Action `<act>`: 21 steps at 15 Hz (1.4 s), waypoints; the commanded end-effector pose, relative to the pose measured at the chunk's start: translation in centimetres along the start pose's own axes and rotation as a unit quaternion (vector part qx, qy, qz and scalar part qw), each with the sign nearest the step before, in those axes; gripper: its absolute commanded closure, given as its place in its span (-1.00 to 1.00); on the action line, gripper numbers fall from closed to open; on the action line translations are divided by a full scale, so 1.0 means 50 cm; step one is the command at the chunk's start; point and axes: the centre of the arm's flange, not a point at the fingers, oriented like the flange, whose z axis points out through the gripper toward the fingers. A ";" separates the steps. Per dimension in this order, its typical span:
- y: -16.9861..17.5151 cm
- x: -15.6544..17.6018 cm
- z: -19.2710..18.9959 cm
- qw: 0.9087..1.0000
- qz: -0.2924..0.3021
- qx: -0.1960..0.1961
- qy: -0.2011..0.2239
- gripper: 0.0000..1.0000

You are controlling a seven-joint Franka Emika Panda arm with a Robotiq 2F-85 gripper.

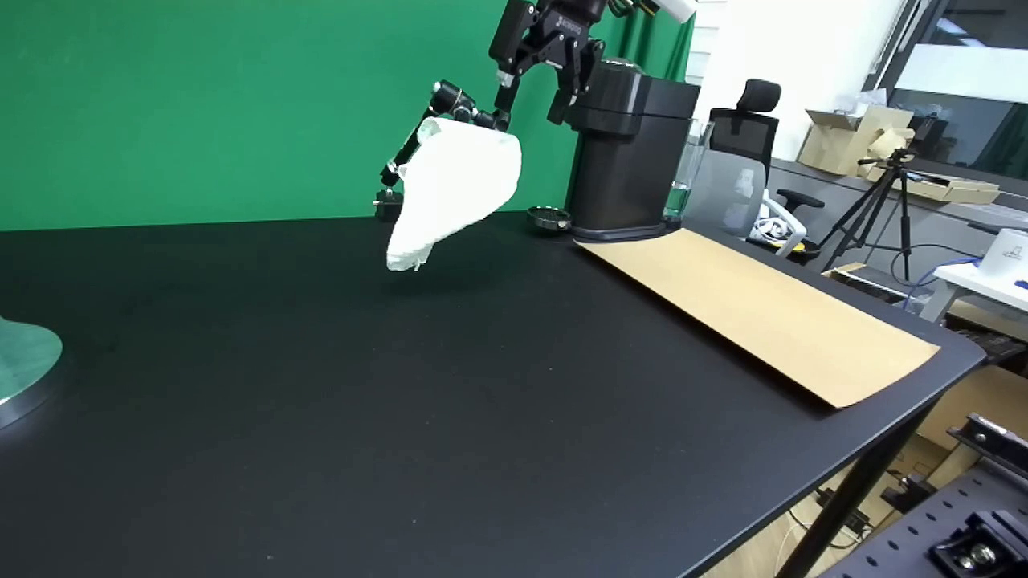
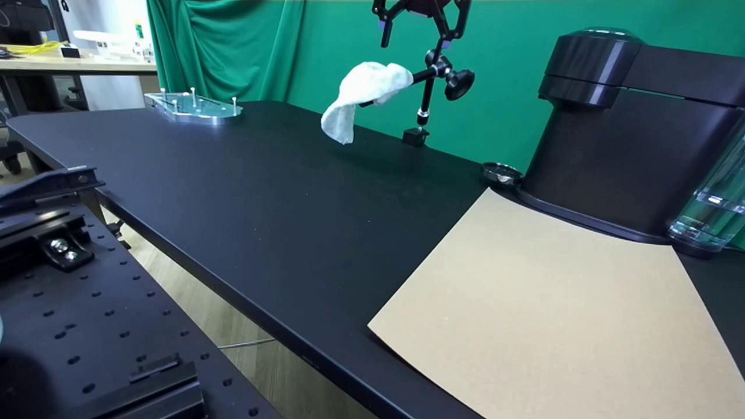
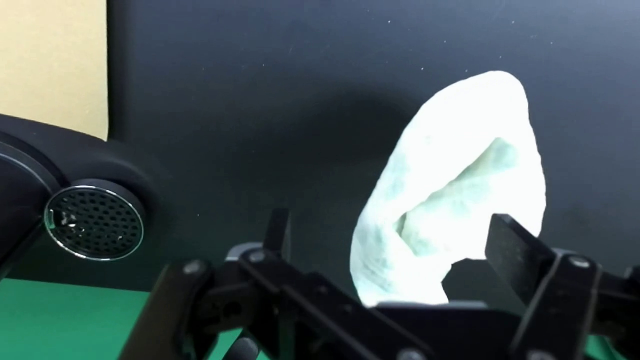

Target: Put the towel on the table

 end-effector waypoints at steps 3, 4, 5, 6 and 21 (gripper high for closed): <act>0.008 0.043 0.033 1.000 0.003 -0.002 -0.027 -0.79; 0.006 0.046 0.039 1.000 0.000 -0.001 -0.029 -0.46; 0.004 0.048 0.044 1.000 -0.001 0.000 -0.030 -0.34; 0.002 0.051 0.048 0.999 -0.002 -0.001 -0.032 -0.19; -0.022 0.012 -0.014 0.999 0.033 0.011 -0.034 0.99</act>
